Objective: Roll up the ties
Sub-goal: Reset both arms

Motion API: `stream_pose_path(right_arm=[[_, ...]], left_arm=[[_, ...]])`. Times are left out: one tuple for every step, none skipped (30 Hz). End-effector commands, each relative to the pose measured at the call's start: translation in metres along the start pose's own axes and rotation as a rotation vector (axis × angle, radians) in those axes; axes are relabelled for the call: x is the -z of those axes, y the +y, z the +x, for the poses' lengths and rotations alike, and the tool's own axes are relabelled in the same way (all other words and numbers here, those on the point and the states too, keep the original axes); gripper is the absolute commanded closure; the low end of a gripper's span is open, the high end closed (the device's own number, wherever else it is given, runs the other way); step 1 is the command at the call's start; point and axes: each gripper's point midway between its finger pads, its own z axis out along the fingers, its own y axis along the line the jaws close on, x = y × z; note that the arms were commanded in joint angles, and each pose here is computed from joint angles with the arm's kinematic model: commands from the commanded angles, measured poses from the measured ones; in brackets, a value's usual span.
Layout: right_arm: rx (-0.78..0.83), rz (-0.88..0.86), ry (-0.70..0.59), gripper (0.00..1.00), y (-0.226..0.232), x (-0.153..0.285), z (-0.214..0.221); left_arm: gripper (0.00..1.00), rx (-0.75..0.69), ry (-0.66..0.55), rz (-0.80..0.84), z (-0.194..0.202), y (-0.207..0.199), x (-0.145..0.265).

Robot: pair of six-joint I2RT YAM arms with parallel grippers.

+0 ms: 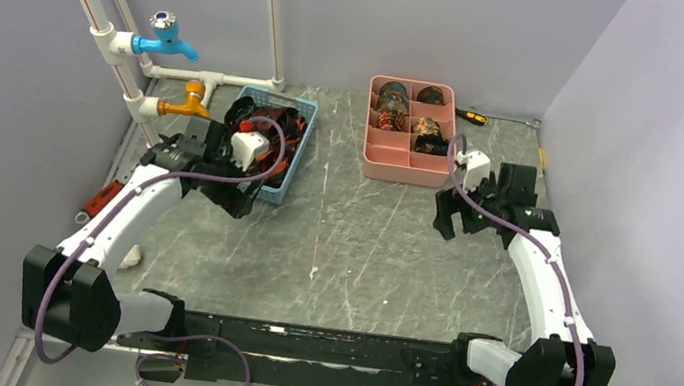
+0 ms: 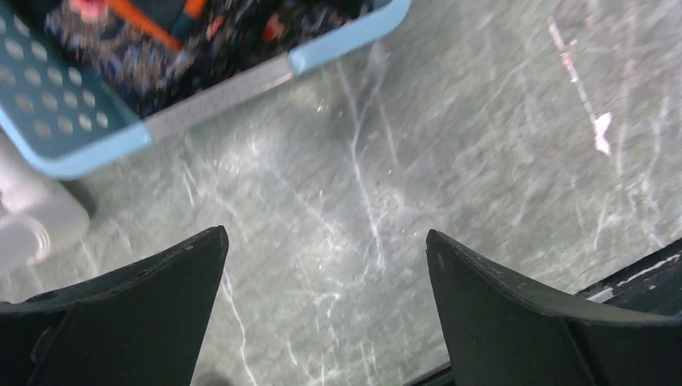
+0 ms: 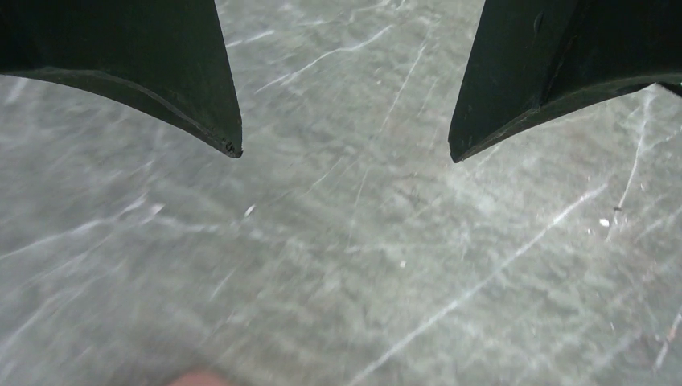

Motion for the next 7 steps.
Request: stream_pose_path(right_arm=[[-0.058, 0.045, -0.026, 0.00, 0.000, -0.004, 0.011], [-0.064, 0.047, -0.022, 0.00, 0.001, -0.004, 0.015], [-0.069, 0.046, -0.019, 0.00, 0.002, -0.005, 0.018], [-0.074, 0.050, -0.020, 0.00, 0.002, -0.004, 0.019], [-0.079, 0.056, -0.021, 0.00, 0.002, -0.004, 0.019], [-0.085, 0.068, -0.024, 0.00, 0.000, -0.003, 0.018], [-0.087, 0.078, -0.024, 0.00, -0.002, -0.002, 0.017]], left_arm=[[0.00, 0.053, -0.017, -0.083, 0.015, 0.010, 0.015], [0.01, 0.069, -0.018, -0.086, 0.019, 0.010, 0.015], [0.01, 0.088, -0.017, -0.092, 0.022, 0.010, 0.015], [0.01, 0.099, -0.016, -0.102, 0.025, 0.011, 0.016], [0.01, 0.102, -0.017, -0.115, 0.028, 0.012, 0.017], [0.01, 0.098, -0.021, -0.132, 0.030, 0.015, 0.017], [0.01, 0.092, -0.027, -0.145, 0.030, 0.017, 0.018]])
